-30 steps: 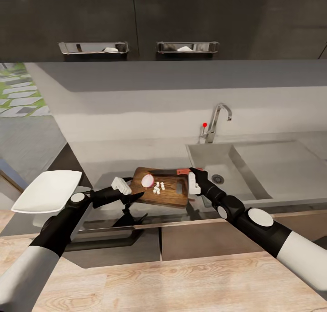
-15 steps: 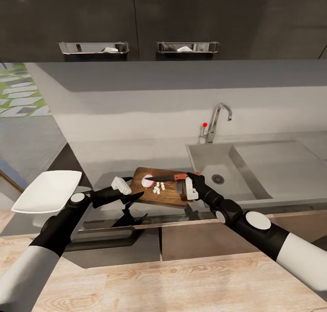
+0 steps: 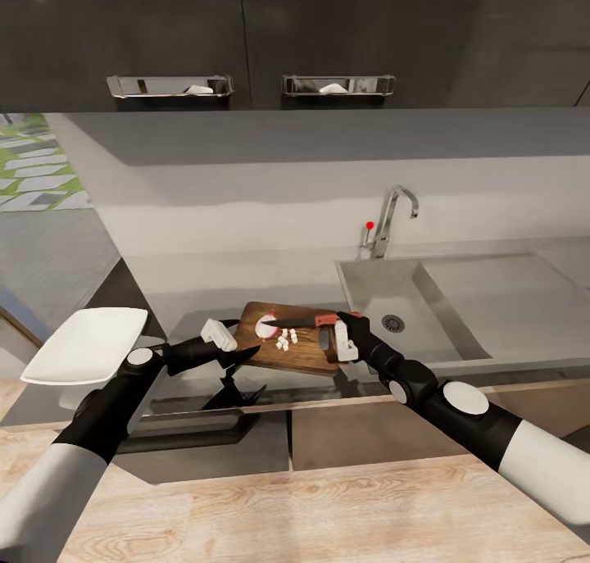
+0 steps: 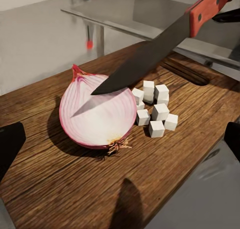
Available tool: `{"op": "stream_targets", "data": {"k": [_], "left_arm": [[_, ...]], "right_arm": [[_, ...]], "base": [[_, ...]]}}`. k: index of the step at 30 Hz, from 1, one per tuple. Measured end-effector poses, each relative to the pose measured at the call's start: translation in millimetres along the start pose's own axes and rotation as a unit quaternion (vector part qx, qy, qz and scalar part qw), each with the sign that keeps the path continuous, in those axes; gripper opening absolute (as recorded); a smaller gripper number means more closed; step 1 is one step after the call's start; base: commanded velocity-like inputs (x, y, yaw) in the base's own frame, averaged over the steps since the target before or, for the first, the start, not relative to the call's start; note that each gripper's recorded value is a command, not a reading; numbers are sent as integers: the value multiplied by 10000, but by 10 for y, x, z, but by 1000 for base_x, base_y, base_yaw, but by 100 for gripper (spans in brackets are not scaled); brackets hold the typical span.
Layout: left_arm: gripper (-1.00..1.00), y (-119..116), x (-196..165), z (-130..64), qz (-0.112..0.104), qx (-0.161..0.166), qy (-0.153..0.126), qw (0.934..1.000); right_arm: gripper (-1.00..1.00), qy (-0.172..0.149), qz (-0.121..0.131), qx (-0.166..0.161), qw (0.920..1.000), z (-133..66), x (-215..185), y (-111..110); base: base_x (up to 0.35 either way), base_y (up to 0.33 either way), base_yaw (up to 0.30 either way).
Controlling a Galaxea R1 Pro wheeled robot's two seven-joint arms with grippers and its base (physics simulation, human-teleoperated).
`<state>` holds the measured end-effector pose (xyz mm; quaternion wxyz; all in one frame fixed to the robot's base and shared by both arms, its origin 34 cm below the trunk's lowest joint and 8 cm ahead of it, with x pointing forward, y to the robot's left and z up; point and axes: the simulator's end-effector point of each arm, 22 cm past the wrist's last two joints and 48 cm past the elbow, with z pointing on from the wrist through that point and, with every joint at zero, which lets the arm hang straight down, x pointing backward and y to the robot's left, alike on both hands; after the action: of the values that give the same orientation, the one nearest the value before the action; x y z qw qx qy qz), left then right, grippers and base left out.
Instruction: In the kitchen, take the Vidalia onion out of the sink, dice it on the chopping board with the paring knife, put the diced onion into the bowl on the countertop, then place both the paring knife and the chopping board into the sink.
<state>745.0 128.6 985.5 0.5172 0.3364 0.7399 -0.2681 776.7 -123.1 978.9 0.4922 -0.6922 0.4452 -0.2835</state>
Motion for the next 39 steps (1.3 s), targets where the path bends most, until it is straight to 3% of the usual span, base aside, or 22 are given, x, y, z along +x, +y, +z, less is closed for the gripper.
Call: {"op": "stream_targets", "data": {"k": [16,29,36,39], "left_arm": [[100,0,0,0,0,0,0,10000],[100,0,-1,0,0,0,0,10000],[100,-5,-3,4,-2,3,-5,10000],[100,-6,-5,5,-2,4,-7,10000]], "right_arm": [[-100,89,-18,-102,9999,8,85,98],[-100,277,197,147,9993,12,287,-150],[-100,642,588,503,9949,-25,684,-501],[-100,842,1115,627,9882,-69,938,-648]], "base": [[0,0,0],[0,0,0],[0,0,0],[0,0,0]]}}
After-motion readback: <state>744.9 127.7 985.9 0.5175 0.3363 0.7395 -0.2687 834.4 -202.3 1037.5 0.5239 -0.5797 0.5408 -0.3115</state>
